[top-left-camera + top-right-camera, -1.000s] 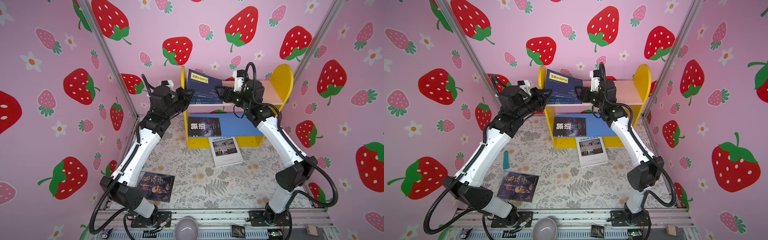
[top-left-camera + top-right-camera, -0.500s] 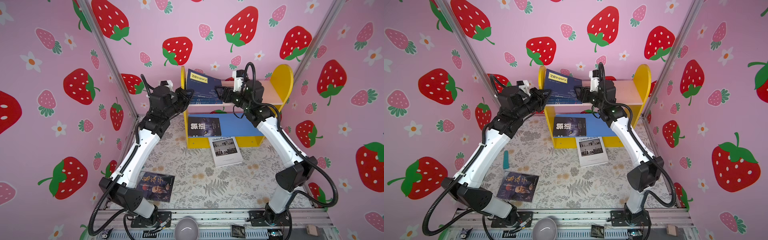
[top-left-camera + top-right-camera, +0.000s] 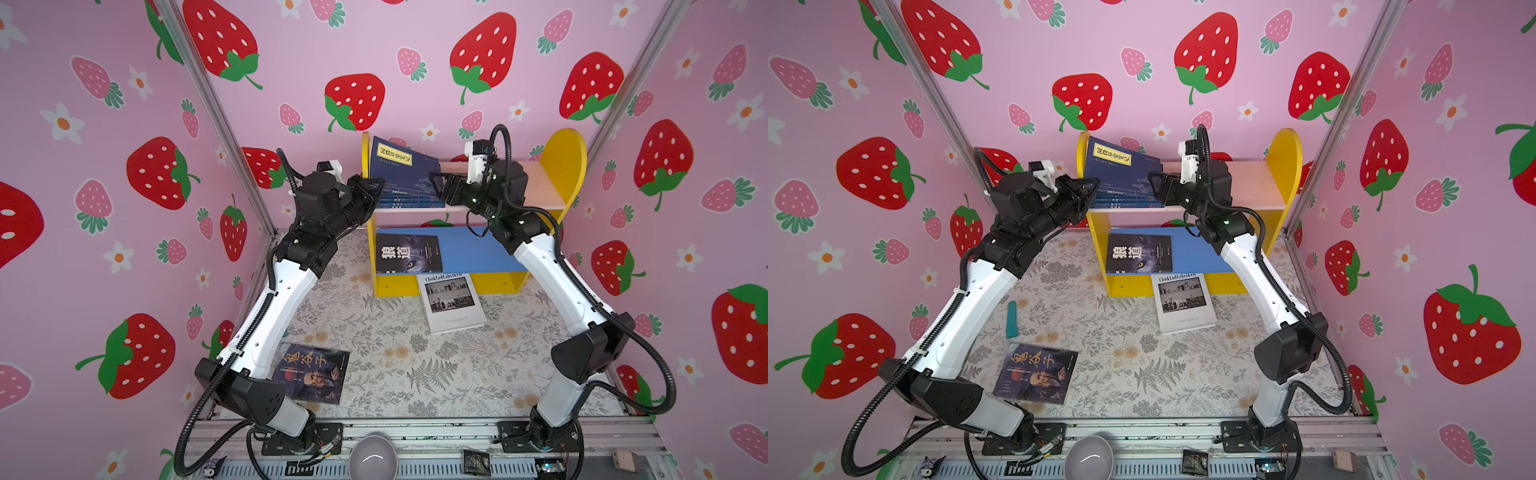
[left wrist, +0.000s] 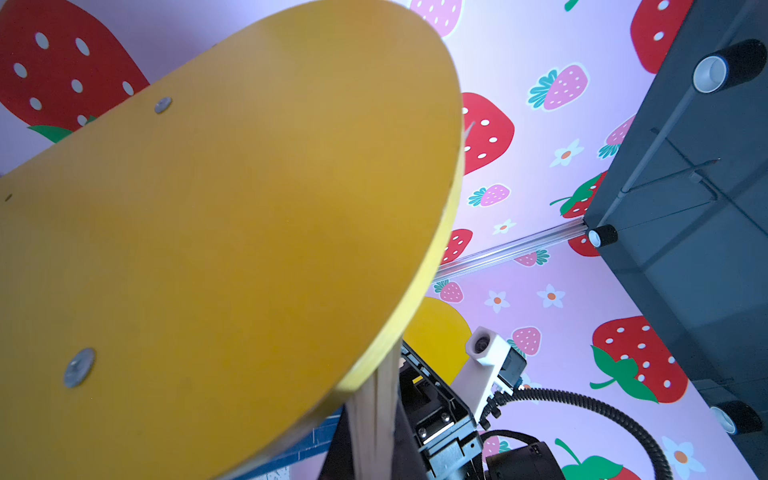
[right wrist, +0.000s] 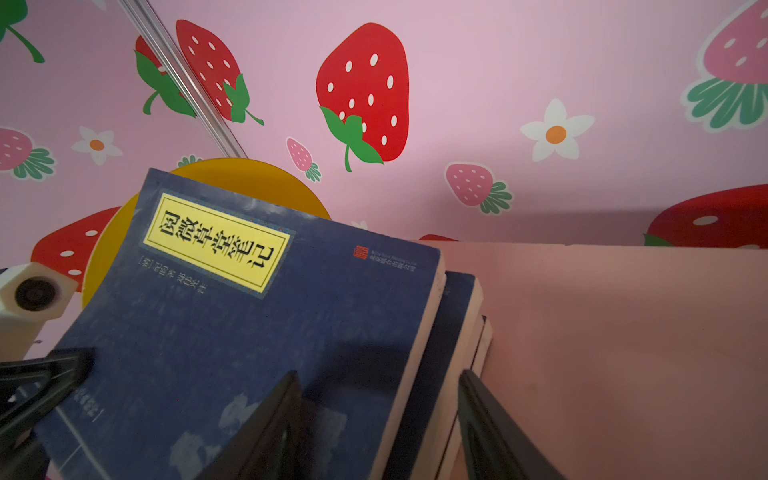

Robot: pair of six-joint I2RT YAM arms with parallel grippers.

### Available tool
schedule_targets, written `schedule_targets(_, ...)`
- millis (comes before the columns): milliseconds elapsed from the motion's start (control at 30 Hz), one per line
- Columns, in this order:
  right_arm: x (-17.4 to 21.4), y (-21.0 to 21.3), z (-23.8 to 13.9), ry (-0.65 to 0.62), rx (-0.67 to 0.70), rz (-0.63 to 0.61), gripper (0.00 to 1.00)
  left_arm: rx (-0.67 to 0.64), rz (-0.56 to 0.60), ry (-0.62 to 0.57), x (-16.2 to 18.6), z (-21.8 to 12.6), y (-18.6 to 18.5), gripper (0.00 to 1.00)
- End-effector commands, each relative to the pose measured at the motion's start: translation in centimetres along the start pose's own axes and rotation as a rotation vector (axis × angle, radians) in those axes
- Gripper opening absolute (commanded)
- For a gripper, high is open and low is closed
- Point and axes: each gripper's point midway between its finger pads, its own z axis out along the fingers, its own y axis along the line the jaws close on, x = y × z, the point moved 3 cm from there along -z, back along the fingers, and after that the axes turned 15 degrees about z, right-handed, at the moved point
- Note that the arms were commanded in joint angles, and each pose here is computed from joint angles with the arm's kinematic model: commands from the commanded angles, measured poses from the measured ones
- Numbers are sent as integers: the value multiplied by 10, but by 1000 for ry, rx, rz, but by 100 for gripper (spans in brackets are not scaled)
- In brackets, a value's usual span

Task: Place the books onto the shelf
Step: 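Lower the navy book flat onto the stacked navy books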

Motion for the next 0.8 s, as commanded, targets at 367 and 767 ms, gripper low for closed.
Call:
schedule_targets(367, -7, 8, -8, -17, 13, -28, 65, 28, 7, -55, -8, 7, -7, 0)
schedule_targets(767, -2, 31, -13, 35, -125, 0, 68, 76, -9, -80, -11, 4, -16, 0)
